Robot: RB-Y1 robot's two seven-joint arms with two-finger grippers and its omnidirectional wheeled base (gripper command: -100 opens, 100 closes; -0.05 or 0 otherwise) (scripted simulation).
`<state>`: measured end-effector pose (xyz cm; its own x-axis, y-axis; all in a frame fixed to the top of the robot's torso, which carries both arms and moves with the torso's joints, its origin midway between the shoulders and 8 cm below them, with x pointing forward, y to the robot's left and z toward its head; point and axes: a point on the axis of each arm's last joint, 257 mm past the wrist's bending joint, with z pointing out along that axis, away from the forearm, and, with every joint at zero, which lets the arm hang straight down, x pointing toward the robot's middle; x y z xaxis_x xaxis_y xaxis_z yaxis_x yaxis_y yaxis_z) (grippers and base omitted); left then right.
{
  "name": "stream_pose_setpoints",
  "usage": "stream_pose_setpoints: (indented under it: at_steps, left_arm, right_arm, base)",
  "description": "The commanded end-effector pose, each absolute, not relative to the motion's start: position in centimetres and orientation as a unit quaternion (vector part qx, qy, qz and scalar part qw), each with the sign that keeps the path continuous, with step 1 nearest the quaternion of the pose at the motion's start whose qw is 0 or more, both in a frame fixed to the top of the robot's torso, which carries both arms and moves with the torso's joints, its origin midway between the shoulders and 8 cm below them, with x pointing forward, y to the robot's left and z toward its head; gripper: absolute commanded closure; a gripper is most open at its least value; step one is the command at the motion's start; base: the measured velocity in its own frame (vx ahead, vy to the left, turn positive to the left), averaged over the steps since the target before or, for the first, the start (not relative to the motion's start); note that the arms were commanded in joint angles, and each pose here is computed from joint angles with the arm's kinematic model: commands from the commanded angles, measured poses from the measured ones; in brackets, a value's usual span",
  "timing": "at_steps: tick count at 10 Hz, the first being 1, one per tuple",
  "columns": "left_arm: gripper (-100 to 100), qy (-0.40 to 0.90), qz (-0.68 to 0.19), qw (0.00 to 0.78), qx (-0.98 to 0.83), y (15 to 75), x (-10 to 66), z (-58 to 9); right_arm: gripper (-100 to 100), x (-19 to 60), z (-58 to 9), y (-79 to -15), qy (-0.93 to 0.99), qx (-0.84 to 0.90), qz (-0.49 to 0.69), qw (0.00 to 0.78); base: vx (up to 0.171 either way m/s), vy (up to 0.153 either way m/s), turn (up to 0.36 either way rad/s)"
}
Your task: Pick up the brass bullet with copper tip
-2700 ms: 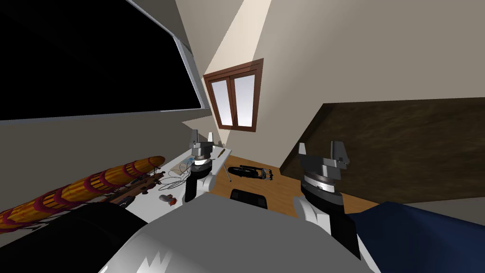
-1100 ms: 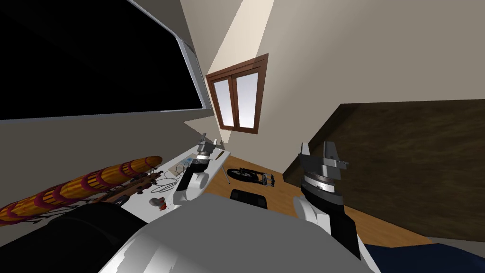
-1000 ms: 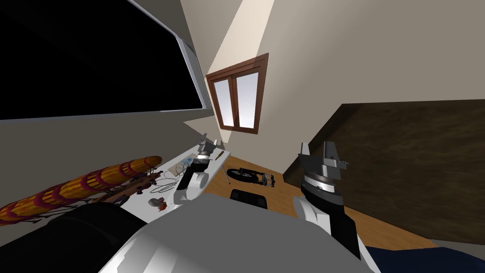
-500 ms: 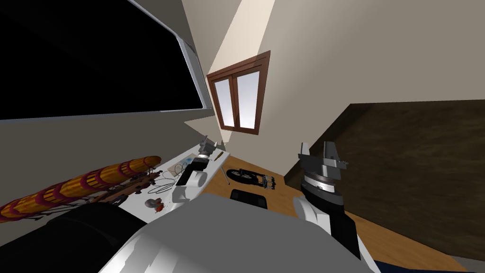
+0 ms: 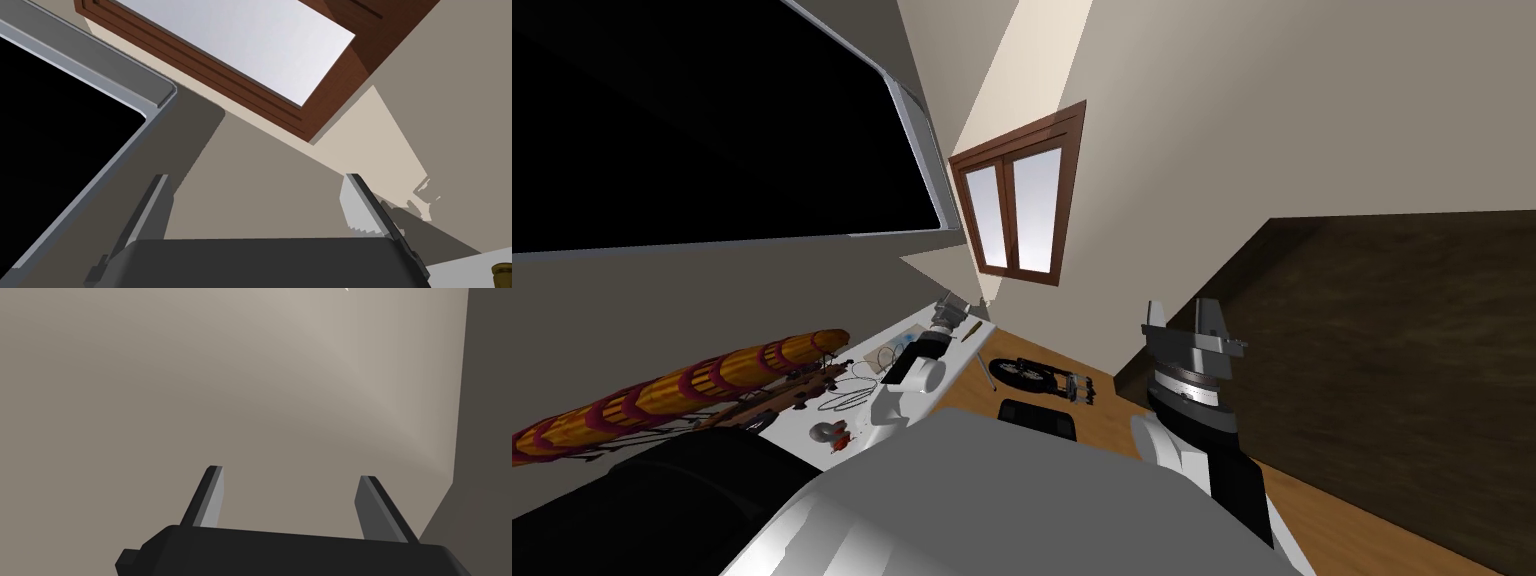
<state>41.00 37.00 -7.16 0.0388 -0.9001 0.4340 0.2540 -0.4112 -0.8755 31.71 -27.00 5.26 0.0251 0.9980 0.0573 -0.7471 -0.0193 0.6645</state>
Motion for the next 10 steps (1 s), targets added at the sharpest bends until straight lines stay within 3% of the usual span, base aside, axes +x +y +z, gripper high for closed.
stream_pose_setpoints:
  at_steps: [1, 10]
  left_arm:
    - [-100, 0.282, -0.624, 0.434, -0.585, 37.9, 41.2, -8.7]
    - [-100, 0.258, -0.583, 0.335, -0.694, 40.1, 41.6, -15.1]
  right_arm:
    - [0, 31.7, 5.3, -27.0, 0.229, 0.274, 0.659, 0.662]
    - [0, 31.7, 5.3, -27.0, 0.229, 0.274, 0.659, 0.662]
  base:
    - [0.038, -0.022, 0.056]
    - [0.032, -0.014, 0.024]
